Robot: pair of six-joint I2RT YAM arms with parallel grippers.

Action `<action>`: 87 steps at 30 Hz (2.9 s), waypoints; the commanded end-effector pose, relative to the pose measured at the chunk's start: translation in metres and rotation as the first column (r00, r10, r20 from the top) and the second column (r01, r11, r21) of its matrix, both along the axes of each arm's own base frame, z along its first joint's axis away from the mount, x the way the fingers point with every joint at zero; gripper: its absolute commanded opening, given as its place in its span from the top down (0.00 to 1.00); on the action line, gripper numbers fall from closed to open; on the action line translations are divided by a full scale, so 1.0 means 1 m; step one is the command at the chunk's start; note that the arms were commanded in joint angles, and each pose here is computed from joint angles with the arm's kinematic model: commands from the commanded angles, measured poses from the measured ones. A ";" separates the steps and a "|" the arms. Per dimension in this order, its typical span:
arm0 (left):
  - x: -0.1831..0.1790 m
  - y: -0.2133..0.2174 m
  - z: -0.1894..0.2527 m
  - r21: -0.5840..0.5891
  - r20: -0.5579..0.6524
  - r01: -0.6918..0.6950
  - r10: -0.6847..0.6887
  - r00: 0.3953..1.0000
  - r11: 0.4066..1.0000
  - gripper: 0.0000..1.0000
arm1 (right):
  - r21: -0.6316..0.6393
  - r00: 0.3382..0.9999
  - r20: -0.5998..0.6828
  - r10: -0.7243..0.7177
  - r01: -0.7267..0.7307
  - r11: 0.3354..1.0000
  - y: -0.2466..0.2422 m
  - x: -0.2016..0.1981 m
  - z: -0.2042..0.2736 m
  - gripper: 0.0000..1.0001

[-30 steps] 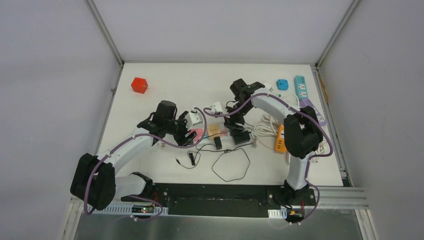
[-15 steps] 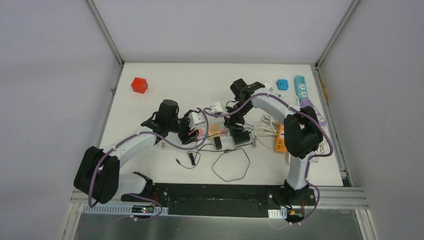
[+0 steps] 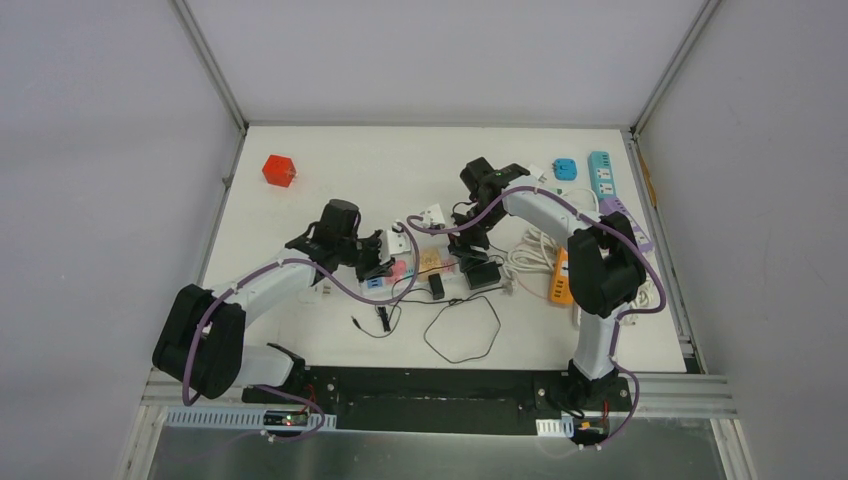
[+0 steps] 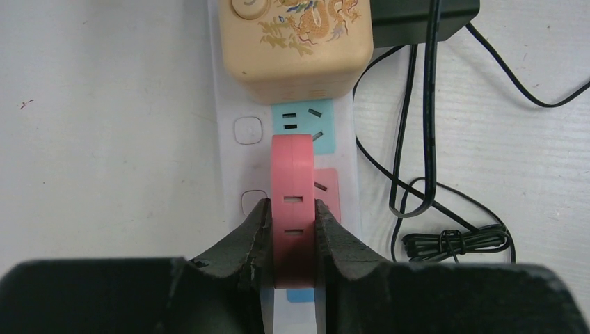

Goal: Pull the plug off the socket
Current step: Remove the plug from the socket.

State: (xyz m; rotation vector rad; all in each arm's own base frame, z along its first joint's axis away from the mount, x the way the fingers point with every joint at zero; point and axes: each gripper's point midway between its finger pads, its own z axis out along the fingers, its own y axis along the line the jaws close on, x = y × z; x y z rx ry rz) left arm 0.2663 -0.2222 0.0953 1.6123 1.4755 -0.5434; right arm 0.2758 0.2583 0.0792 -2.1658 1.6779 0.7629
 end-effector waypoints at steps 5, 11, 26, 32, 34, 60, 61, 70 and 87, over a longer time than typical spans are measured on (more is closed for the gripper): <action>0.000 -0.019 0.035 -0.137 -0.134 -0.104 0.086 0.987 0.985 1.00 | -0.088 1.000 0.004 0.018 -0.018 0.996 -0.020 -0.004 -0.014 0.60; -0.005 -0.023 0.024 -0.134 -0.170 -0.249 0.225 0.959 0.959 1.00 | -0.084 1.000 0.005 0.017 -0.016 0.996 -0.021 -0.005 -0.013 0.61; -0.005 -0.022 0.048 -0.194 -0.146 -0.382 0.358 0.922 0.904 1.00 | -0.100 1.000 0.013 0.010 -0.009 0.995 -0.023 -0.003 -0.017 0.61; -0.020 -0.026 0.031 -0.133 0.009 -0.267 0.270 0.963 0.954 1.00 | -0.107 1.000 0.014 0.006 -0.005 0.994 -0.024 -0.003 -0.020 0.61; -0.026 -0.025 0.031 -0.119 0.098 -0.223 0.235 0.967 0.968 1.00 | -0.109 1.000 0.013 0.008 -0.007 0.994 -0.023 -0.003 -0.021 0.61; -0.024 -0.021 0.039 -0.195 -0.039 -0.333 0.332 0.943 0.923 1.00 | -0.142 1.000 0.001 0.005 -0.005 0.990 -0.026 -0.002 -0.032 0.61; -0.025 -0.022 0.037 -0.197 -0.068 -0.336 0.329 0.942 0.921 1.00 | -0.142 1.000 0.000 0.005 -0.005 0.990 -0.027 -0.002 -0.032 0.61; -0.030 -0.016 0.037 -0.159 0.110 -0.260 0.279 0.954 0.952 1.00 | -0.149 1.000 0.003 0.003 -0.002 0.989 -0.027 -0.001 -0.033 0.61; -0.025 0.014 0.066 -0.233 -0.095 -0.580 0.575 0.813 0.781 1.00 | -0.150 0.994 0.013 -0.106 0.107 0.983 -0.020 0.009 -0.026 0.44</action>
